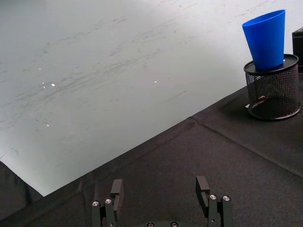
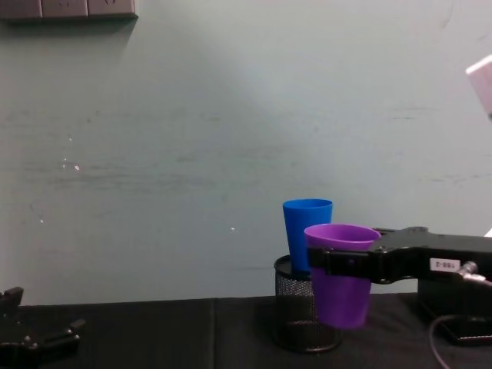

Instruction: Pick up one cup with a gripper and tap it against the other cup.

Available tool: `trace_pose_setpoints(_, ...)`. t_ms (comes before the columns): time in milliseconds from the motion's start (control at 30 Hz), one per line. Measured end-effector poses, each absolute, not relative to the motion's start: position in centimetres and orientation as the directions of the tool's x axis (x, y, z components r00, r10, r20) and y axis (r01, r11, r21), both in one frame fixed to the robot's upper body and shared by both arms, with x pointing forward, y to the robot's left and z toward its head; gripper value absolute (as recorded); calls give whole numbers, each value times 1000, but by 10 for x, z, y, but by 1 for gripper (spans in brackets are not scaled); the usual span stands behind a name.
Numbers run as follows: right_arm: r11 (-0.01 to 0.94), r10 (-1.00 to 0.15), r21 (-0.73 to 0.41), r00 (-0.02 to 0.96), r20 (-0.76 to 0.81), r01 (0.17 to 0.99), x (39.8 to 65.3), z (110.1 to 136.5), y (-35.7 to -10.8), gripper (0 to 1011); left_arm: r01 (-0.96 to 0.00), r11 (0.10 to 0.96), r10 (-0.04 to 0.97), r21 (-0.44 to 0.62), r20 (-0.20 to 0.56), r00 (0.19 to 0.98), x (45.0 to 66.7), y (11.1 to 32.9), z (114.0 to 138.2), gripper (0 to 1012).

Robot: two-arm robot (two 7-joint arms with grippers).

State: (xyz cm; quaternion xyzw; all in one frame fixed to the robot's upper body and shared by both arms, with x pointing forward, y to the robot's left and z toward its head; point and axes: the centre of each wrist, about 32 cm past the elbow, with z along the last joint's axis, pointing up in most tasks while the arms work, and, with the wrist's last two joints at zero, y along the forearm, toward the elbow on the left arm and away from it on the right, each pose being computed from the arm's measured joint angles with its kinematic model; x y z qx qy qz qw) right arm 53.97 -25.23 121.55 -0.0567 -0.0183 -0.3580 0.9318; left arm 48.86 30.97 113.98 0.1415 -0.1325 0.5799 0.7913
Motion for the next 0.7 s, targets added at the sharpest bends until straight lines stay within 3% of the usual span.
trace_pose_setpoints(700, 706, -702, -87, 710, 49, 703, 597, 1208, -233, 720, -955, 287, 880, 70, 374, 292, 489, 310, 1140, 1000)
